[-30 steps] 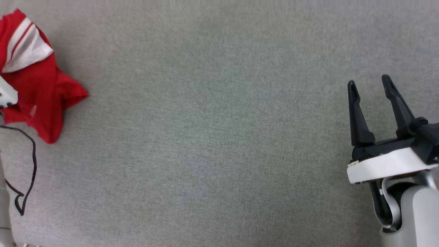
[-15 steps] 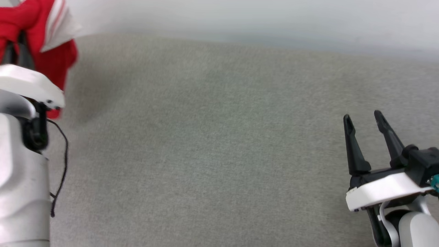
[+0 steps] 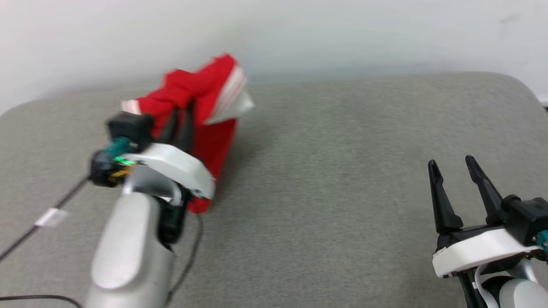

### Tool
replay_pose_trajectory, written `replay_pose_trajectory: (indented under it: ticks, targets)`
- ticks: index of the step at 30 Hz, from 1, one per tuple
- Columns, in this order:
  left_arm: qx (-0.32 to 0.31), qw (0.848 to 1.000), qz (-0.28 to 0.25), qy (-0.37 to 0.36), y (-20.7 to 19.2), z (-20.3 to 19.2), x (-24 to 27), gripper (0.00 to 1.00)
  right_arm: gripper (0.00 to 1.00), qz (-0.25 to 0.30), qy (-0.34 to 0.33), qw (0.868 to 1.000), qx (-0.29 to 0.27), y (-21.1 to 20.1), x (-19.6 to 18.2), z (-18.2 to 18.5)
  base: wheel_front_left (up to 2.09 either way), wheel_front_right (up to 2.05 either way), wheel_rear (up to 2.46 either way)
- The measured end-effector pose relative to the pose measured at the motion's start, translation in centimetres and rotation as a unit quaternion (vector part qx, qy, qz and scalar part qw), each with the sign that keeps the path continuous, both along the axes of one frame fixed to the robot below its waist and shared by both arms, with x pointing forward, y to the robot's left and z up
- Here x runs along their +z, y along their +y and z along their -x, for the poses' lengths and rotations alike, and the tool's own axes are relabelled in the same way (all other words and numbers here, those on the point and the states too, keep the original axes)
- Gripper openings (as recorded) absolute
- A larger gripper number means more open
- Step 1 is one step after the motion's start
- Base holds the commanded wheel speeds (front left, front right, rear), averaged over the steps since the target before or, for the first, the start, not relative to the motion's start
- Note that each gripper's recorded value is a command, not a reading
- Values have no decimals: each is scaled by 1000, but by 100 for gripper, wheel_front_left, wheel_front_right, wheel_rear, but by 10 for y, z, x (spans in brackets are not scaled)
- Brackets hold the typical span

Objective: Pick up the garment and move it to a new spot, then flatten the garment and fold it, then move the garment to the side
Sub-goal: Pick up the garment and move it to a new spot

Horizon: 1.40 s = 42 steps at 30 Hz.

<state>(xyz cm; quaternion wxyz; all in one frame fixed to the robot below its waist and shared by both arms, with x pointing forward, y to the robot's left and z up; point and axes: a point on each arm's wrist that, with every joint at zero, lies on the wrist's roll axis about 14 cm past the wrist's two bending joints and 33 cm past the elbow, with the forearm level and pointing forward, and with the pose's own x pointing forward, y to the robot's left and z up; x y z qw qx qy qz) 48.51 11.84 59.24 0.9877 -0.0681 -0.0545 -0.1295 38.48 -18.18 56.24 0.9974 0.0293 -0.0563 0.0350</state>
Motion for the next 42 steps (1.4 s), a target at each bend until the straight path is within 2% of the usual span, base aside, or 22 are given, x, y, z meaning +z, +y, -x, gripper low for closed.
replay_pose_trajectory:
  ticks: [4, 8, 12, 18, 19, 20, 24, 32, 33, 37, 42]
  targets:
    - [-97, 995, 7, 33, -75, 11, -27, 0, 100, -5, 4, 1000, -31, -21, -3, 8, 0, 0, 0]
    - [-182, 975, -14, 124, -133, 40, -95, 0, 100, -10, 22, 998, -51, -34, -18, 9, 0, 0, 0]
    - [-232, 950, -31, 207, -161, 70, -155, 0, 100, -12, 34, 997, -69, -46, -29, 8, 0, 0, 0]
    - [-282, 925, -35, 251, -188, 101, -187, 0, 100, -12, 49, 996, -80, -53, -43, 4, 0, 0, 0]
    - [-284, 924, -34, 253, -189, 103, -189, 36, 100, -13, 48, 996, -78, -51, -44, 1, 0, 0, 0]
    - [-284, 924, -35, 254, -188, 105, -189, 100, 100, -14, 46, 996, -75, -50, -43, -1, 0, 0, 0]
    - [-287, 930, -38, 226, -190, 104, -174, 100, 100, -15, 41, 997, -64, -43, -42, -7, 0, 0, 0]
    - [-230, 969, 7, 94, -170, 88, -96, 100, 100, -11, 28, 999, -33, -23, -29, -11, 0, 0, 0]
    - [-196, 977, 15, 79, -153, 83, -86, 100, 100, -10, 27, 999, -25, -17, -27, -10, 0, 0, 0]
    - [-111, 993, 20, 45, -103, 71, -70, 100, 100, -10, 23, 1000, -11, -7, -22, -9, 0, 0, 0]
    - [-9, 1000, 13, 24, -35, 66, -63, 100, 100, -7, 21, 1000, 2, 1, -17, -4, 0, 0, 0]
